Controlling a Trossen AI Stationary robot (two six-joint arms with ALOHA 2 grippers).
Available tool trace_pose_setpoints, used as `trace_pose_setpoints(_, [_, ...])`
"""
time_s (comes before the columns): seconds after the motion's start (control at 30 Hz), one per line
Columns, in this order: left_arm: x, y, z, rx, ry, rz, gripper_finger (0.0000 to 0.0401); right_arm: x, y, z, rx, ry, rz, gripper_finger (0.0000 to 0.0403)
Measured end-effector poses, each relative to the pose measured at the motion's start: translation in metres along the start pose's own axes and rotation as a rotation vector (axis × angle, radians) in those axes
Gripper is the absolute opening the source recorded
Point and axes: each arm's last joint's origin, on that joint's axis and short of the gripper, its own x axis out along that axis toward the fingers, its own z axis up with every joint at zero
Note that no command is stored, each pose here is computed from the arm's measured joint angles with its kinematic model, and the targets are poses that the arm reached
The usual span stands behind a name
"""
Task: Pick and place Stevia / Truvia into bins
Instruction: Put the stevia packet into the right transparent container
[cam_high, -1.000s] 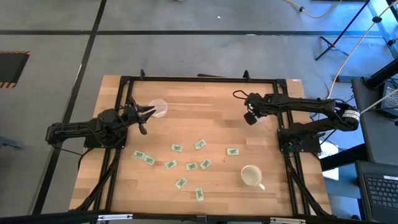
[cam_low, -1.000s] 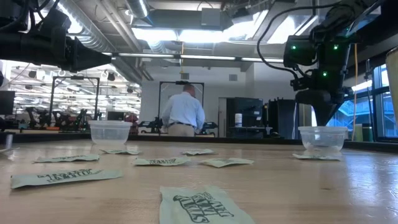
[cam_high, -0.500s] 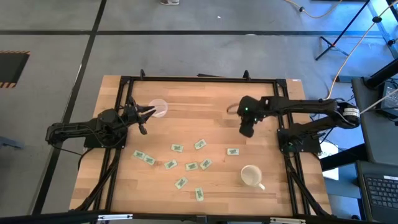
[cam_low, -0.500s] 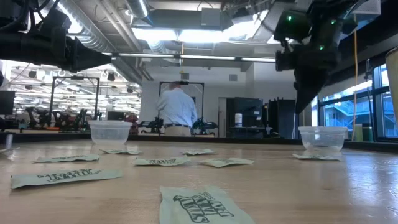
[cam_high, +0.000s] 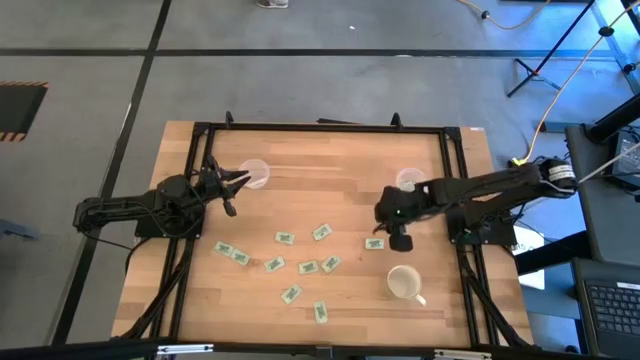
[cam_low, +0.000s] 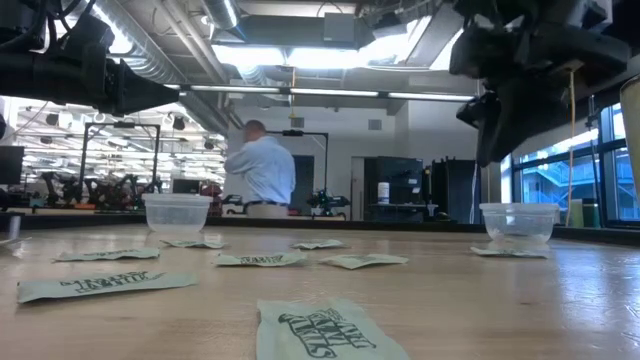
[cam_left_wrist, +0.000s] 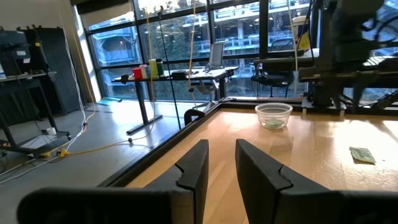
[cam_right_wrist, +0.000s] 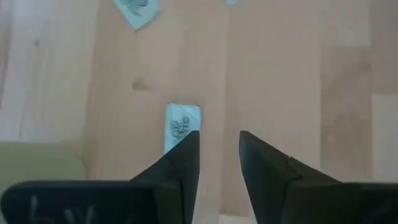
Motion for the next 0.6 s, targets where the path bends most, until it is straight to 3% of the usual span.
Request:
trace_pose_setpoints(0.27, [0.0,0.0,0.0,0.0,0.0,0.0,0.0075,0.029,0.017,-0.003,-0.076,0.103,-0.038,0.0116])
trace_pose_setpoints(0.6, [0.0,0.0,0.0,0.0,0.0,0.0,0.0075,0.065,0.018,-0.014,-0.063,0.268,-0.051,0.0116])
